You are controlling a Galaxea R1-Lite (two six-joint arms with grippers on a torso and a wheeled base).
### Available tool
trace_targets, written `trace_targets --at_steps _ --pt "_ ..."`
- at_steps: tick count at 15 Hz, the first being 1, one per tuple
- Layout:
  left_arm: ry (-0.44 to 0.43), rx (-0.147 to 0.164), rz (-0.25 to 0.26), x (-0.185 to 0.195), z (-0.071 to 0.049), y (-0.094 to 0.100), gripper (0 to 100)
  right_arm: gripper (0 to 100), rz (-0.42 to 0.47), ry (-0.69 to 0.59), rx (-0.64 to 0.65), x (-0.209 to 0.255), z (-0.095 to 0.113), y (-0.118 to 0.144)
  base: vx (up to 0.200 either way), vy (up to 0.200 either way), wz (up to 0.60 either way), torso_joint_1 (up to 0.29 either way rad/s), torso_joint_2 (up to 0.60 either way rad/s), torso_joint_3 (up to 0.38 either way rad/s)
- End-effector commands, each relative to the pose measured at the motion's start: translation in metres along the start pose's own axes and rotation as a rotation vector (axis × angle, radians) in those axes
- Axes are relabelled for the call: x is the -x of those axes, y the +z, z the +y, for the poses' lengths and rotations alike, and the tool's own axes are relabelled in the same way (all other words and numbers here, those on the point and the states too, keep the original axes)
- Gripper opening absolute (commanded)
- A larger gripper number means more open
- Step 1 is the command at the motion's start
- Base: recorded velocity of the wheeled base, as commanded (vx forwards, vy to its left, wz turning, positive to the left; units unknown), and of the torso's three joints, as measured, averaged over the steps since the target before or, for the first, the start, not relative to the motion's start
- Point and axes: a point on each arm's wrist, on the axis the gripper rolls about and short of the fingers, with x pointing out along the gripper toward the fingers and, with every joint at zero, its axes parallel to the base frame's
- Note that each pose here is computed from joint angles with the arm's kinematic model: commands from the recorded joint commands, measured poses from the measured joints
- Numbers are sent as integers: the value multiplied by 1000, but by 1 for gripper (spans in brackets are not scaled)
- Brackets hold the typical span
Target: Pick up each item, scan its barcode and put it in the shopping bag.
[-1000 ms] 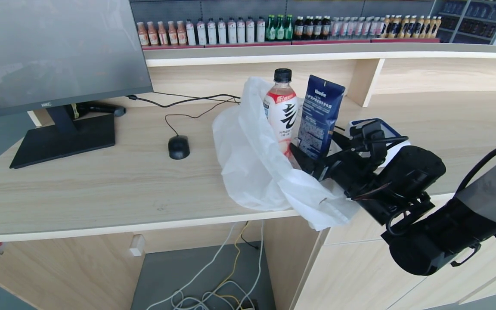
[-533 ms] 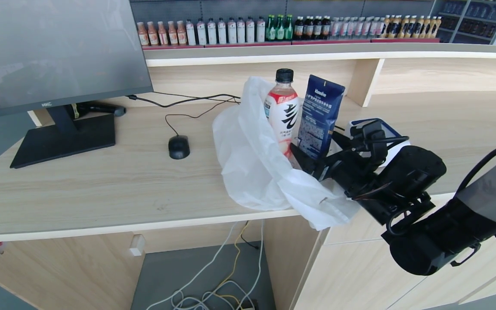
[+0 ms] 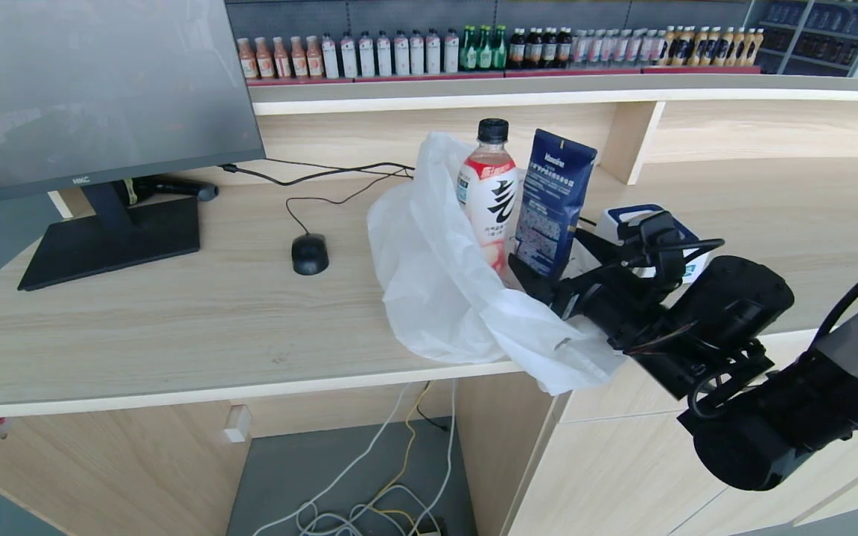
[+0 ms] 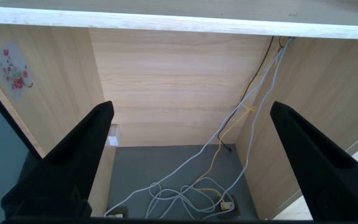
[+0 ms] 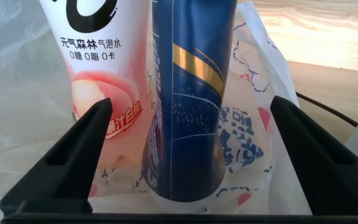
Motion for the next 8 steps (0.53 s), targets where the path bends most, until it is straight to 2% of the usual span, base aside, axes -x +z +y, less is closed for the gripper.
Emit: trace_targets --at_steps 1,5,8 --pt "-1 0 0 0 0 0 100 100 -16 -1 1 10 0 14 0 0 0 0 0 0" --pt "0 0 0 0 0 0 100 100 -41 1 2 36 0 39 0 0 0 0 0 0" --pt "0 0 0 0 0 0 100 100 -99 -8 7 73 -2 72 0 0 0 0 0 0"
